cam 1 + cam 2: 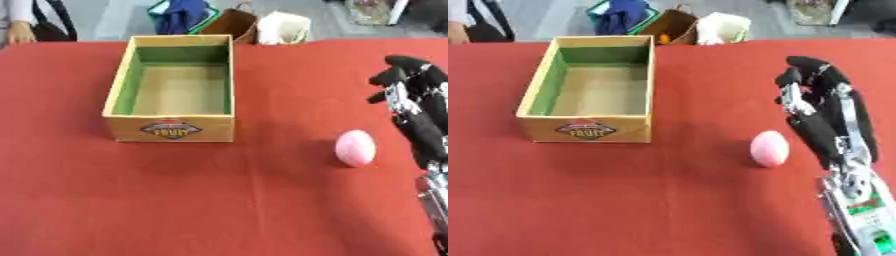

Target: Pick up objects on the table and place them in the box.

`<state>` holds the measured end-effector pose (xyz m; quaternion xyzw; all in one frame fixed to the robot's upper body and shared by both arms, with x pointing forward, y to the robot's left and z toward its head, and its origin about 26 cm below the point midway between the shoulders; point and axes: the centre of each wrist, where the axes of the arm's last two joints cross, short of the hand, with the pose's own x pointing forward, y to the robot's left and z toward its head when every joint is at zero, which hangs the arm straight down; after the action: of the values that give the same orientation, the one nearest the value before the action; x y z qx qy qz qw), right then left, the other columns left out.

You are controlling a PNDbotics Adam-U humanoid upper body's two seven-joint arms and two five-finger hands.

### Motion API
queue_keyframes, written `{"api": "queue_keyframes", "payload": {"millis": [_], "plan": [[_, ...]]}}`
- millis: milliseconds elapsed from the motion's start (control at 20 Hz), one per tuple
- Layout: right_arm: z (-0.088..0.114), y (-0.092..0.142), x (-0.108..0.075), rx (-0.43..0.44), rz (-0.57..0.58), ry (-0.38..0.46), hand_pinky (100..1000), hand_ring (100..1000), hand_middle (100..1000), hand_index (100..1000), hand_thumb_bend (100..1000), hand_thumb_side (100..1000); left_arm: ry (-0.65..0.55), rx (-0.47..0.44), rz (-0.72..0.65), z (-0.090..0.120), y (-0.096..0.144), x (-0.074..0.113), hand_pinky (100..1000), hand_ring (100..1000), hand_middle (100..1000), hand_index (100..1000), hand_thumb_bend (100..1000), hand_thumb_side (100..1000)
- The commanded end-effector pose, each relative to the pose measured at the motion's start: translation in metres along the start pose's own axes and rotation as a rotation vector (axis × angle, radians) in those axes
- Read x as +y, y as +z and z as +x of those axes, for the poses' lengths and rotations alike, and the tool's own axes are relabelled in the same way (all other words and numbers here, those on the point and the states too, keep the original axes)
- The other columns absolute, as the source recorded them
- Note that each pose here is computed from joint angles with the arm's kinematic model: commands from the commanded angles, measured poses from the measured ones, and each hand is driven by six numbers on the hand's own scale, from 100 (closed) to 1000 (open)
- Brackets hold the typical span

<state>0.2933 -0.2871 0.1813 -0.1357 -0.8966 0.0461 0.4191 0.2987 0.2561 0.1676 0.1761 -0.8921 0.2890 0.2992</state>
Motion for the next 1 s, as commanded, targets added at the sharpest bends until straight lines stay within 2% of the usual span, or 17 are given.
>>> {"api": "queue_keyframes", "payload": {"millis": [50, 200, 400, 550, 650, 750, 900, 1000], "plan": [[0.01, -0.008, -0.008, -0.055, 0.006, 0.062, 532, 697, 591, 809, 100, 510, 0.002, -0.037, -0.007, 0.006, -0.006, 0.0, 554, 517, 442, 596, 100, 653], [0.016, -0.016, -0.018, -0.098, 0.032, 0.252, 555, 729, 637, 844, 100, 615, 0.0, -0.036, -0.008, 0.006, -0.006, 0.001, 554, 517, 442, 596, 100, 653], [0.027, -0.028, -0.029, -0.137, 0.132, 0.528, 596, 760, 700, 880, 100, 722, -0.004, -0.035, -0.012, 0.006, -0.006, 0.001, 554, 518, 442, 596, 100, 653], [0.035, -0.036, -0.037, -0.143, 0.23, 0.688, 618, 775, 731, 904, 100, 799, -0.007, -0.034, -0.014, 0.006, -0.006, 0.002, 554, 518, 442, 596, 100, 653], [0.04, -0.039, -0.042, -0.133, 0.292, 0.765, 620, 771, 727, 898, 162, 867, -0.009, -0.032, -0.016, 0.006, -0.006, 0.002, 554, 518, 442, 596, 100, 653], [0.044, -0.043, -0.047, -0.129, 0.329, 0.823, 627, 773, 734, 901, 195, 892, -0.011, -0.033, -0.017, 0.006, -0.006, 0.002, 553, 518, 441, 596, 100, 653], [0.05, -0.048, -0.052, -0.127, 0.386, 0.89, 641, 783, 744, 912, 296, 895, -0.012, -0.033, -0.02, 0.006, -0.006, 0.003, 553, 518, 441, 596, 100, 654], [0.054, -0.051, -0.055, -0.108, 0.441, 0.942, 661, 795, 748, 919, 409, 788, -0.012, -0.033, -0.021, 0.006, -0.006, 0.003, 553, 518, 441, 596, 100, 653]]}}
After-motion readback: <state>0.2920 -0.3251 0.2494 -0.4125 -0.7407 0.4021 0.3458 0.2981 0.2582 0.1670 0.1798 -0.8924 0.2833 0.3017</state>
